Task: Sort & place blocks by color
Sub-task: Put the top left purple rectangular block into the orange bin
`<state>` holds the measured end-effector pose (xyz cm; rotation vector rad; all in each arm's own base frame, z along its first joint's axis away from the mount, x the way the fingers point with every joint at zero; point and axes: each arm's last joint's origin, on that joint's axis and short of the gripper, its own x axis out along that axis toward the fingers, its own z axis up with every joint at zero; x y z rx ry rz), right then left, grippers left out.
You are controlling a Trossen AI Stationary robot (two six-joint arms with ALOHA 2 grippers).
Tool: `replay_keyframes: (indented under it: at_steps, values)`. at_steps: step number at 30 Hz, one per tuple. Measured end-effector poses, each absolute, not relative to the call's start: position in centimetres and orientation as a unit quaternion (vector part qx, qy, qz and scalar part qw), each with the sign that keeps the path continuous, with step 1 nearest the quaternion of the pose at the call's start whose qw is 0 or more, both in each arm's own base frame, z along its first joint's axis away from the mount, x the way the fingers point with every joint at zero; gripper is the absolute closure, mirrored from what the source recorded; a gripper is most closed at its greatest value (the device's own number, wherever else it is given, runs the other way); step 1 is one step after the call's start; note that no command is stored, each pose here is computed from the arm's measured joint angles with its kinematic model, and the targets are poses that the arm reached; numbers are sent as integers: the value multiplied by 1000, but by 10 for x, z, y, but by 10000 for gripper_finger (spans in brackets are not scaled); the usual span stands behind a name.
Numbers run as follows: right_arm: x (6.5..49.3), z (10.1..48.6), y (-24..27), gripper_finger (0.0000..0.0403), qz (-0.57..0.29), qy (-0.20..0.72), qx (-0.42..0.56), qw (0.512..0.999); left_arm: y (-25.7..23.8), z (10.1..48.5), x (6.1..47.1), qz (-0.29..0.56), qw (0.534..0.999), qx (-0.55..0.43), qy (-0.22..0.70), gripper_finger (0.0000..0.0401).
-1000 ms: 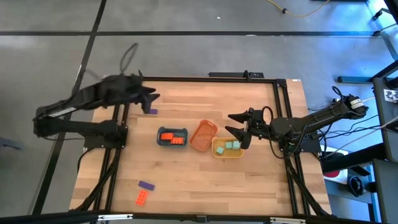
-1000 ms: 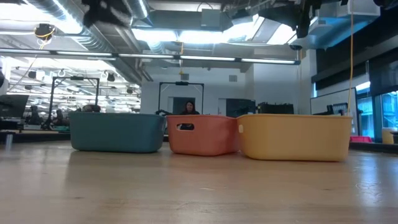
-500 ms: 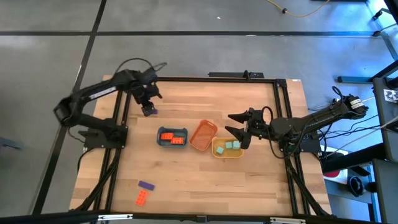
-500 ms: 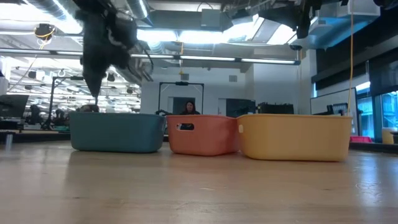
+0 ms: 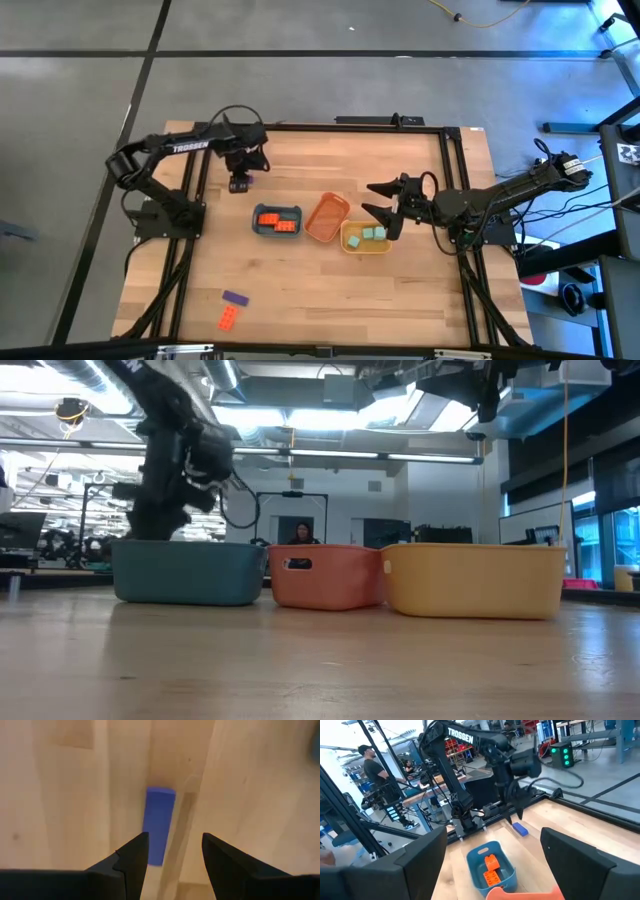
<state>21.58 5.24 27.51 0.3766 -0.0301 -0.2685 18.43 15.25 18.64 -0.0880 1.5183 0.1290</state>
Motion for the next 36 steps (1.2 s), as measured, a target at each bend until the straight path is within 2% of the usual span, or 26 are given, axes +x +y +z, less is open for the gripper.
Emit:
replay_keyframes:
  at_steps: [3, 10, 16, 27, 30, 34, 36]
  values:
    - [216, 275, 52, 79, -146, -17, 183, 972, 149, 173, 179, 44, 715, -14, 697, 224]
    - [215, 275, 51, 79, -155, -19, 184, 970, 153, 158, 180, 72, 727, 48, 682, 224]
    - [215, 275, 51, 79, -155, -19, 184, 971, 152, 146, 176, 39, 718, 8, 695, 224]
    - [215, 275, 51, 79, -161, -20, 182, 970, 158, 129, 179, 35, 698, -15, 715, 228]
    - [215, 275, 51, 79, -162, -20, 182, 970, 159, 132, 180, 50, 702, -22, 711, 253]
    - [215, 275, 51, 79, -162, -20, 181, 970, 163, 142, 187, 80, 702, -49, 706, 314]
    - [215, 275, 51, 79, -163, -20, 181, 970, 169, 154, 194, 96, 711, -59, 694, 314]
